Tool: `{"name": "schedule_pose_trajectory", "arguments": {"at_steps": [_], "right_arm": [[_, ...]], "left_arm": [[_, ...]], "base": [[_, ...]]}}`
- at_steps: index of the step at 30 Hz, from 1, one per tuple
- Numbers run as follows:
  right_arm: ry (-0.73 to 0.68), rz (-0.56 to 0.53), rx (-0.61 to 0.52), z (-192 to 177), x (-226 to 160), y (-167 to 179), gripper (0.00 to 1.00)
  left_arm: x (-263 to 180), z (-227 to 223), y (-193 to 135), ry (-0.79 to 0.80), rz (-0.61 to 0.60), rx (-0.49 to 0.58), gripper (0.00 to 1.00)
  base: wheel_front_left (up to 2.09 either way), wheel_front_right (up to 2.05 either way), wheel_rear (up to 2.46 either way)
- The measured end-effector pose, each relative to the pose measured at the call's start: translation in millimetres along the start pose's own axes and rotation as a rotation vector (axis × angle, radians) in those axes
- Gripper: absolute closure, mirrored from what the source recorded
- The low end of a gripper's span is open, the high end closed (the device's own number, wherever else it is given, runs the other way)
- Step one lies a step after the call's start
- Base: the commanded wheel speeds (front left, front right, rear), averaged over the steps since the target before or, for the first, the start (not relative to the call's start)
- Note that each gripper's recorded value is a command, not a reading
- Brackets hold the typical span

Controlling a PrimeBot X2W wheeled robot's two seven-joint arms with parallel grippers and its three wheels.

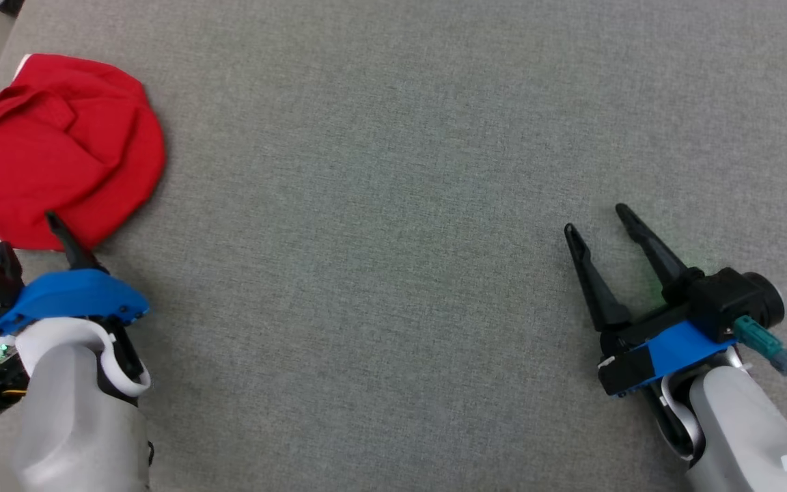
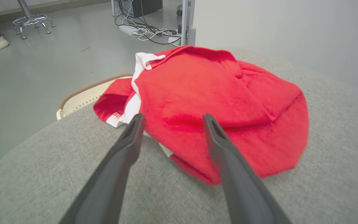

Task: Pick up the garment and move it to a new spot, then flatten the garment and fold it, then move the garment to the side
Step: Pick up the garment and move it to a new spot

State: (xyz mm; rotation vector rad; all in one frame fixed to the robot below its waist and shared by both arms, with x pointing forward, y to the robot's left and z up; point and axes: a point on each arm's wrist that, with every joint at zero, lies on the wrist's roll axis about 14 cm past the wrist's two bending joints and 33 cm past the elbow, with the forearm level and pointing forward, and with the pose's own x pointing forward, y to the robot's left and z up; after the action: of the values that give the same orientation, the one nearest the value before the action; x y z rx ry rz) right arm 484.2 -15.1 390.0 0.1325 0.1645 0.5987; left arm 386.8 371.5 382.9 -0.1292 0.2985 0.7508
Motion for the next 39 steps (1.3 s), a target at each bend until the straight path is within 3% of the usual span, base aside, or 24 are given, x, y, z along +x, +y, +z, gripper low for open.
{"name": "schedule_pose_trajectory", "arguments": {"at_steps": [9, 10, 17, 24, 32, 39], "right_arm": [[-0.001, -0.034, -0.009, -2.8, -0.2, -23.2, 0.0], [-0.001, -0.038, -0.011, -2.6, -0.9, -25.0, 0.0], [-0.009, -0.064, -0.01, 4.3, -3.8, -28.7, 0.0], [-0.039, -0.1, 0.014, 22.7, -12.4, -21.4, 0.0], [-0.087, -0.172, 0.038, 47.5, -36.6, -19.5, 0.0], [-0.108, -0.301, 0.045, 57.2, -77.7, -43.7, 0.0]], "left_arm": [[18.2, -23.4, -3.5, 0.085, 0.019, 0.018, 0.0], [20.8, -22.6, -7.6, 0.086, 0.0, 0.027, 1.0], [23.4, 1.8, -23.8, 0.022, -0.064, 0.021, 1.0], [13.3, 72.3, -59.4, -0.175, -0.217, -0.012, 1.0], [-26.5, 116.3, -138.0, -0.313, -0.512, 0.041, 1.0], [-76.7, 109.6, -232.3, -0.334, -0.814, 0.101, 1.0]], "base": [[0.0, 0.0, 0.0], [0.0, 0.0, 0.0], [0.0, 0.0, 0.0], [0.0, 0.0, 0.0], [0.0, 0.0, 0.0], [0.0, 0.0, 0.0]]}}
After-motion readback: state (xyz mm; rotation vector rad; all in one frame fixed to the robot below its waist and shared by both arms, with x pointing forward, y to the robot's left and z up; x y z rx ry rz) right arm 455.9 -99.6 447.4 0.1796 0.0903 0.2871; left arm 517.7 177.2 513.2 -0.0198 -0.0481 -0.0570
